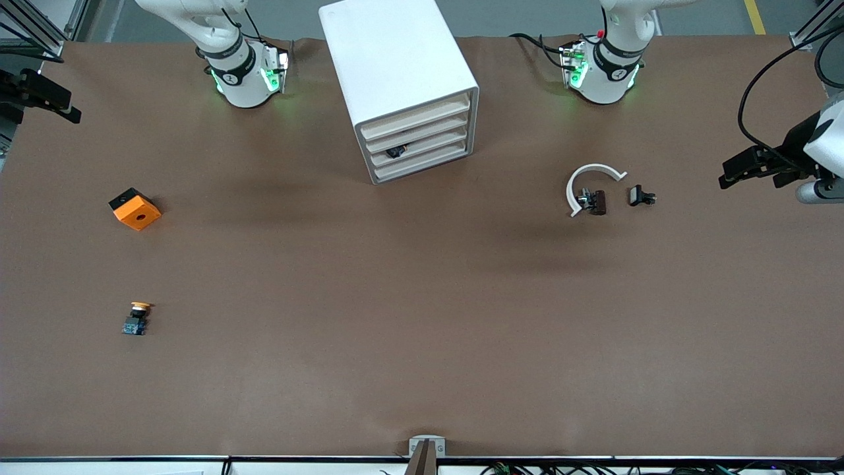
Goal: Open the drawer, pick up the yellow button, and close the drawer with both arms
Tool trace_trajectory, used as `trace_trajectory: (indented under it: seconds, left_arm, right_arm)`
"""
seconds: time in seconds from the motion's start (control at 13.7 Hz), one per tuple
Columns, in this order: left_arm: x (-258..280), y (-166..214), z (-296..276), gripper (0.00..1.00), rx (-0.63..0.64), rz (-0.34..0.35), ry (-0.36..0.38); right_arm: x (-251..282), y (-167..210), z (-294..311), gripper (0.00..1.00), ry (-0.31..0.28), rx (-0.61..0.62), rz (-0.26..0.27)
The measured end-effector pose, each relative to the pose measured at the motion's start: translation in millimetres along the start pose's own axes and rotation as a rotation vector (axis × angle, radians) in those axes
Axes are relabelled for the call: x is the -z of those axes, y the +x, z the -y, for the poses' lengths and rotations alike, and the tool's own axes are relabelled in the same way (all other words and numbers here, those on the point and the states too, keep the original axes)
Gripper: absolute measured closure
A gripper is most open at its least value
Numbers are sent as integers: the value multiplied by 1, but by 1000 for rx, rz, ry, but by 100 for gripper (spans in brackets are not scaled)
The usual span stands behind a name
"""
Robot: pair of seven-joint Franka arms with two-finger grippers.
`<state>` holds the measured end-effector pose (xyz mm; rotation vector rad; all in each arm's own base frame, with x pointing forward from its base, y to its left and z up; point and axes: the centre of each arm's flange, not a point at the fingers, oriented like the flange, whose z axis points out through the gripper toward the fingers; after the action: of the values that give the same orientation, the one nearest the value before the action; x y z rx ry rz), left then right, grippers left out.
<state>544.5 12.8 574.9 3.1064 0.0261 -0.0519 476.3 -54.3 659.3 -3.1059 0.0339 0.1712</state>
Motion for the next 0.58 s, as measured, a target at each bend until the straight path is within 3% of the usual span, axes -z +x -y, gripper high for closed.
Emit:
trace_trajectory:
  seconds: [0.58]
  left_arm:
    - [17,2,1,0,1,-40,-3]
  right_arm:
    - [0,0,-1,0,0,-1,-3]
